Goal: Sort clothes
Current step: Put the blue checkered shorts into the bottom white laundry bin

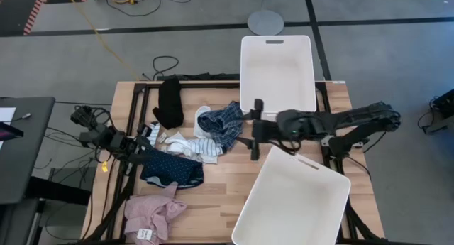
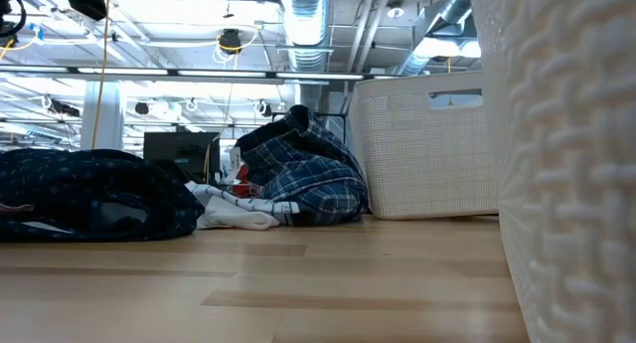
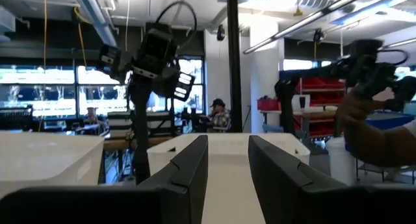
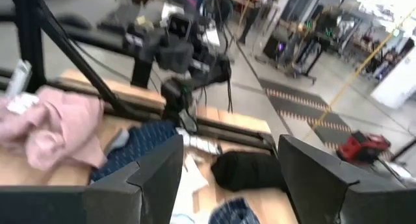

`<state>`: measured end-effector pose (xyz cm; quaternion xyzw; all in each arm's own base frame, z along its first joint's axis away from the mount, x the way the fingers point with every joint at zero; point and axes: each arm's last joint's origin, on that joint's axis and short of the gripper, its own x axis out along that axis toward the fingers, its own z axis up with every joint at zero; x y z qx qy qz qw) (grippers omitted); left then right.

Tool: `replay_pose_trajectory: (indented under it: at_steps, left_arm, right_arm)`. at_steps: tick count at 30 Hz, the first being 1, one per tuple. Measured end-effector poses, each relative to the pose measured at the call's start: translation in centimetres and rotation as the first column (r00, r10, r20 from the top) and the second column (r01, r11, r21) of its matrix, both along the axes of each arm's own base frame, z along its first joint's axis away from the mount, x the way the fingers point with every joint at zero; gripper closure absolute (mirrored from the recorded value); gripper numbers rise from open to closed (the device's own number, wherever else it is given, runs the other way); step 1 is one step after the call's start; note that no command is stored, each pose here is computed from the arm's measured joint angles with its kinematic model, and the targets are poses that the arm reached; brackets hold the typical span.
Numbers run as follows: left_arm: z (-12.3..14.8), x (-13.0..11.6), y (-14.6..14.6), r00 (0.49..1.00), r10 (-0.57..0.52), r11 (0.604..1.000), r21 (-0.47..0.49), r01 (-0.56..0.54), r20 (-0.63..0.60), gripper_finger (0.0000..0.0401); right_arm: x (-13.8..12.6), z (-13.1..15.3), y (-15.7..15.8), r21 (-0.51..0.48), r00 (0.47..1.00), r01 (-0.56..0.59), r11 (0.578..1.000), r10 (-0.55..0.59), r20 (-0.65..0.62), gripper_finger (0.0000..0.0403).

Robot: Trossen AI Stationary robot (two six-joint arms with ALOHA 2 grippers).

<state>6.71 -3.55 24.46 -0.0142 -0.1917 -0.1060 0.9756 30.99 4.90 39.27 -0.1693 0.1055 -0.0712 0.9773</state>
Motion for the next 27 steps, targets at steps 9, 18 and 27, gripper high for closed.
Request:
replay_pose_trajectory:
  at_steps: [9,18,27]
  left_arm:
    - [-0.2,0.1,0.1,0.999,0.035,0.999,0.0,-0.035,-0.027,0.0296]
    - [-0.3,0.1,0.1,0.998,0.052,0.999,0.008,-0.051,-0.041,0.0296]
    - [-0.4,0.2,0.1,0.997,0.064,0.998,0.01,-0.063,-0.053,0.0296]
  right_arm:
    - [3.8,-1.4,-1.1,-0.031,0.98,0.043,0.999,-0.048,-0.193,0.0132]
    - [7.6,-4.5,-3.2,-0.062,0.907,0.087,0.994,-0.105,-0.408,0.0132]
    - [10.5,-9.3,-5.7,-0.083,0.791,0.146,0.986,-0.167,-0.589,0.0127]
